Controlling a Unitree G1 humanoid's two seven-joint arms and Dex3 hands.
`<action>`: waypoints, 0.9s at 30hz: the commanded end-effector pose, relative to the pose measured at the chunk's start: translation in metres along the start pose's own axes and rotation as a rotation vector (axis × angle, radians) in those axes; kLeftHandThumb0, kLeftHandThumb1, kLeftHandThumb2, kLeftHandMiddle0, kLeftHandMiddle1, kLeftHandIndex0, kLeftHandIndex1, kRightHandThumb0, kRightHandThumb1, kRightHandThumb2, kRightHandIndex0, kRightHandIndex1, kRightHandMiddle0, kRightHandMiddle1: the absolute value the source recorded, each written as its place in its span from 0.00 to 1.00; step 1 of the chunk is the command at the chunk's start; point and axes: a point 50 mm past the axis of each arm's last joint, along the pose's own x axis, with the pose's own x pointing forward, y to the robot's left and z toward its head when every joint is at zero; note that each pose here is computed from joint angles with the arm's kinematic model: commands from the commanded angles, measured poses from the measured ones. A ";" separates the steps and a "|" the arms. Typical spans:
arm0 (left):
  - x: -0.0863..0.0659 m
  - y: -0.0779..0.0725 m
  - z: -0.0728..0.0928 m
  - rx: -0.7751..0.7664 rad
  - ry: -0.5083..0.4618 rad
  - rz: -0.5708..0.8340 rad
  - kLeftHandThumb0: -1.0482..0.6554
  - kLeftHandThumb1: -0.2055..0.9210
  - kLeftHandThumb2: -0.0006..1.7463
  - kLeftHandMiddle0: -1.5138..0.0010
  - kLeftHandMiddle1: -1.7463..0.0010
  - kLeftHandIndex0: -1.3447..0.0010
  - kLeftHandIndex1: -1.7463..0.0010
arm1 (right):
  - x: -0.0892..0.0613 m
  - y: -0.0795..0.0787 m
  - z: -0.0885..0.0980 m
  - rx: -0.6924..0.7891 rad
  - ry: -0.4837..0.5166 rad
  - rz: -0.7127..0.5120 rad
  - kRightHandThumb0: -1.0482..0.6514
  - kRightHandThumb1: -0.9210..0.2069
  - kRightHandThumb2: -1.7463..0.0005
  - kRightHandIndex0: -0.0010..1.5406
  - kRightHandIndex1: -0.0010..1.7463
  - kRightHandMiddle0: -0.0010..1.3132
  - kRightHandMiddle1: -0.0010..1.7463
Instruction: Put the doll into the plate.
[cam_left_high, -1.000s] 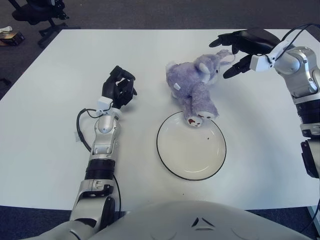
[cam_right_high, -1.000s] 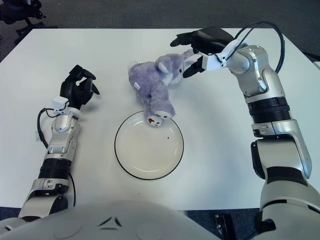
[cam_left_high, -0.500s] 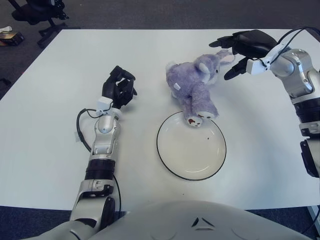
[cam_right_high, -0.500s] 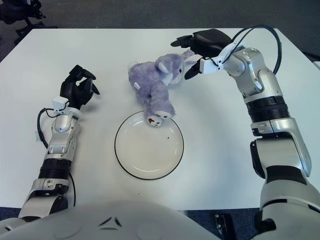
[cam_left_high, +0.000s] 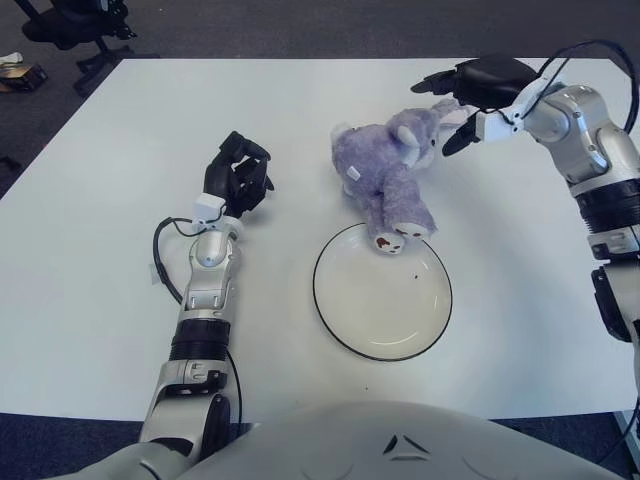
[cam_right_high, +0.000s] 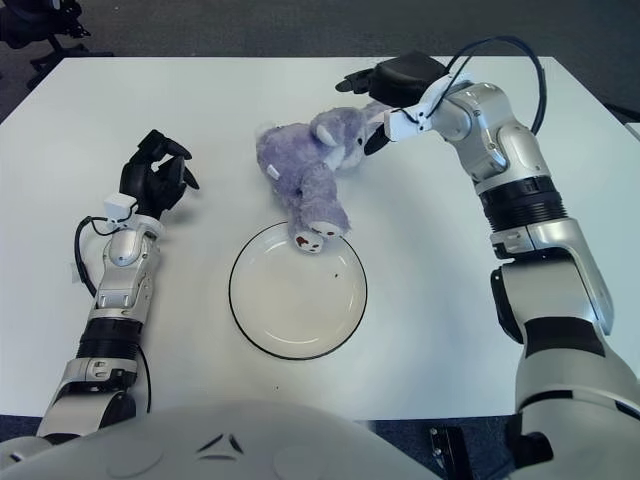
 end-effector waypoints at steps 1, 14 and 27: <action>-0.018 -0.001 -0.020 -0.018 0.097 0.020 0.46 1.00 0.26 0.40 0.00 0.60 0.00 | 0.004 -0.006 0.000 -0.014 0.009 -0.006 0.28 0.10 1.00 0.23 0.00 0.30 0.00; -0.018 -0.002 -0.019 -0.018 0.093 0.017 0.47 1.00 0.26 0.40 0.00 0.60 0.00 | 0.025 0.006 0.000 -0.002 0.022 -0.002 0.26 0.10 1.00 0.23 0.00 0.29 0.00; -0.019 -0.003 -0.018 -0.018 0.089 0.020 0.46 1.00 0.26 0.40 0.00 0.60 0.00 | 0.034 0.019 0.003 0.010 -0.007 0.027 0.25 0.09 1.00 0.25 0.00 0.29 0.00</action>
